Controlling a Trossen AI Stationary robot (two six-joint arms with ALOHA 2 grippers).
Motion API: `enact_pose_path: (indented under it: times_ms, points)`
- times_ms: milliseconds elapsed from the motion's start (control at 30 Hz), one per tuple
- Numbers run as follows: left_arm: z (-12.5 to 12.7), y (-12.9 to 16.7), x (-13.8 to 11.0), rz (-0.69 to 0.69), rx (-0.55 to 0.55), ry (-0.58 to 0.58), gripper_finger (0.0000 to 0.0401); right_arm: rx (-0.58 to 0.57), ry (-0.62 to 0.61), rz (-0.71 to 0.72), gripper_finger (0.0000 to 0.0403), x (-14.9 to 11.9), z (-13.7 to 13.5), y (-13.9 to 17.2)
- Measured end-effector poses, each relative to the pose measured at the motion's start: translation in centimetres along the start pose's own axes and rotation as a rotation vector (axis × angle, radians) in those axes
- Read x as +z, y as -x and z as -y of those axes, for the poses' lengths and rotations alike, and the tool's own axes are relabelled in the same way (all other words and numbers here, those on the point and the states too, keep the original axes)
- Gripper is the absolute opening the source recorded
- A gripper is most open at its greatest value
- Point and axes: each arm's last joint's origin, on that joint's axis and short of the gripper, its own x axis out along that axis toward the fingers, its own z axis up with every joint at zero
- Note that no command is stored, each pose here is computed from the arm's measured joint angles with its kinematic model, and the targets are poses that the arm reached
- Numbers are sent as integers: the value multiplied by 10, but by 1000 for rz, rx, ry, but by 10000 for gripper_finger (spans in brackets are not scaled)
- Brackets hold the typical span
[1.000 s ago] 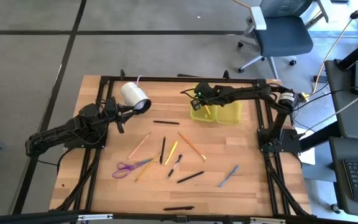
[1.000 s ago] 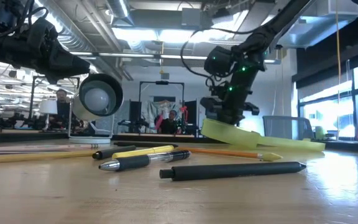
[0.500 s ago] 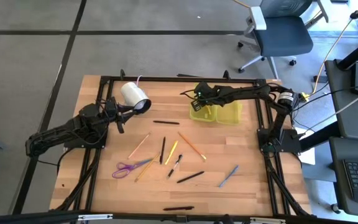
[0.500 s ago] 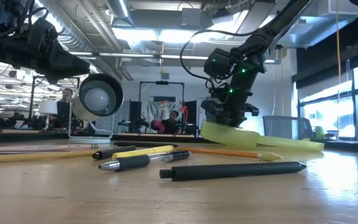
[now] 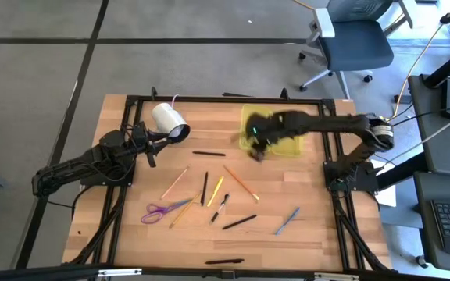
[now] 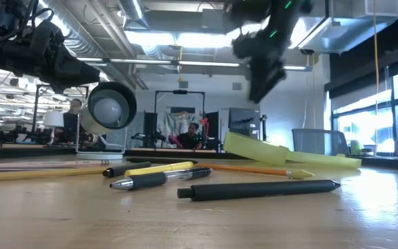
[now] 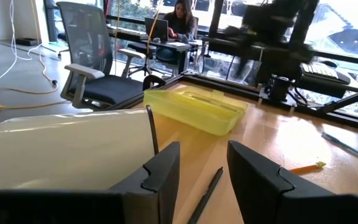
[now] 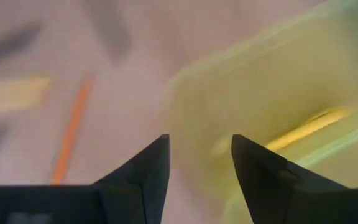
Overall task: Pick & place school supplies into a supply box
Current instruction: Put the blue pen into the yellow supply box
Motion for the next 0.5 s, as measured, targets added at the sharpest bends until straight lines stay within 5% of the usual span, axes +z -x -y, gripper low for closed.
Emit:
enact_pose_path:
  times_ms: [267,500]
  points:
    - [0,0,0,1,0,0,127,136,199,-243,176,-84,-99,22]
    - [0,0,0,4,16,0,127,225,315,-233,176,-148,-156,15]
